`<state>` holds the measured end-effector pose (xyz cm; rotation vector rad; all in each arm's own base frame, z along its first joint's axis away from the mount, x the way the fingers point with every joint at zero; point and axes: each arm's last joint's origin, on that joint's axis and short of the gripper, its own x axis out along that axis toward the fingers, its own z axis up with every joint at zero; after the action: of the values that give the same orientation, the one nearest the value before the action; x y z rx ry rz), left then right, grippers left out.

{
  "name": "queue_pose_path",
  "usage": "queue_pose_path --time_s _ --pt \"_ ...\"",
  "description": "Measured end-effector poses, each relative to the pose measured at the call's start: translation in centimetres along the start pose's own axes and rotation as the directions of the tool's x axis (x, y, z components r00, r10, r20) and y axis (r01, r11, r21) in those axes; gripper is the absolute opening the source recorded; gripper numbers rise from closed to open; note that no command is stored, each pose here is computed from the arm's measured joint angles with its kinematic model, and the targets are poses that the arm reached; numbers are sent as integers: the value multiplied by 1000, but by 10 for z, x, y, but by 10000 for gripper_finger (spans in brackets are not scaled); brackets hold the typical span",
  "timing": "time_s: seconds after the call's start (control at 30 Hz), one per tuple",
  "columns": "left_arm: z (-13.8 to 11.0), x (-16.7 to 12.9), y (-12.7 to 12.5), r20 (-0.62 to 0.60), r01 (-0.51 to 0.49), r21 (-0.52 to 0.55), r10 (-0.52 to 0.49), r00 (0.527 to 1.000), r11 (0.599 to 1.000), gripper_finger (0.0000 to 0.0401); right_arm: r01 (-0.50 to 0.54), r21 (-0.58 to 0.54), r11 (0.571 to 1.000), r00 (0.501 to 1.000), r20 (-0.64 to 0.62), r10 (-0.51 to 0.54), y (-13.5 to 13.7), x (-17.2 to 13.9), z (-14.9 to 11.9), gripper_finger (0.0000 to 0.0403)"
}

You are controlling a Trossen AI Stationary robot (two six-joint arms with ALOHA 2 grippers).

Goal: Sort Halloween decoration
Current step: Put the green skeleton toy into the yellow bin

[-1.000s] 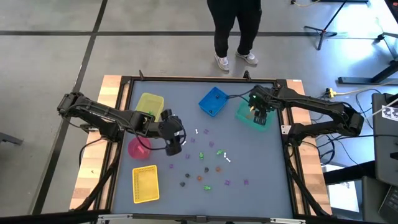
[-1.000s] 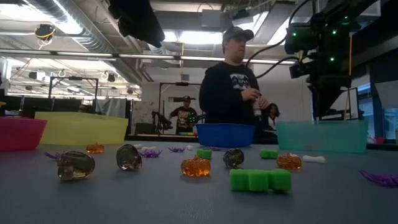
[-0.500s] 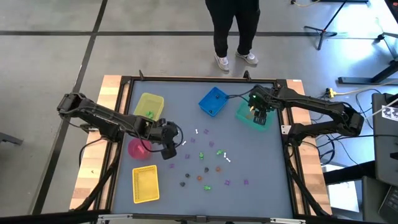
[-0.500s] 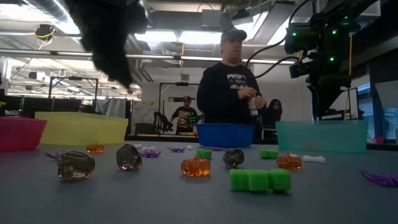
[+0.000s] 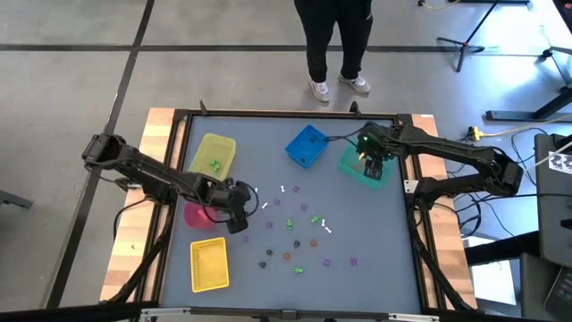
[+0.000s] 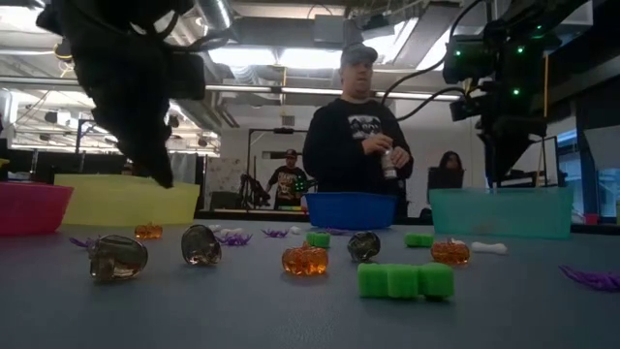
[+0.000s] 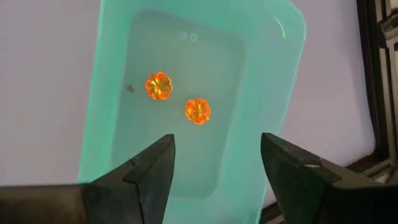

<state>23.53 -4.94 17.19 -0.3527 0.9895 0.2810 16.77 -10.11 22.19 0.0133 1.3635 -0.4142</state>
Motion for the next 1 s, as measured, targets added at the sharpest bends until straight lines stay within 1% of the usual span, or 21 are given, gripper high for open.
queue_pose_path --time_s 0.1,0.2,0.33,0.47,0.57,0.63,0.7,0.87,1.0 --pt "6 3 -5 118 64 -3 -63 991 998 180 -3 2 1000 1000 21 3 0 0 2 237" --pt "16 1 -10 230 97 47 -105 967 994 180 2 6 1000 999 41 -3 -1 0 4 237" --pt "29 -2 -16 389 96 99 -128 912 990 180 9 11 1000 998 69 -10 -1 0 7 237" --pt "41 7 -20 483 109 122 -155 862 987 180 10 12 1000 997 72 -11 -1 0 7 237" --pt "47 21 -22 503 113 138 -168 848 984 180 10 12 1000 997 73 -11 -1 0 7 237" --pt "51 30 -26 485 107 165 -175 857 980 180 11 13 1000 997 79 -12 -2 0 8 237" --pt "58 38 -32 471 98 215 -191 861 972 180 15 16 1000 995 96 -17 -2 0 9 237" --pt "77 59 -50 425 87 382 -258 868 920 180 21 22 1000 992 121 -23 -3 -1 12 237" --pt "93 72 -57 388 120 449 -314 866 885 180 15 21 1000 992 123 -17 -3 -1 12 237"
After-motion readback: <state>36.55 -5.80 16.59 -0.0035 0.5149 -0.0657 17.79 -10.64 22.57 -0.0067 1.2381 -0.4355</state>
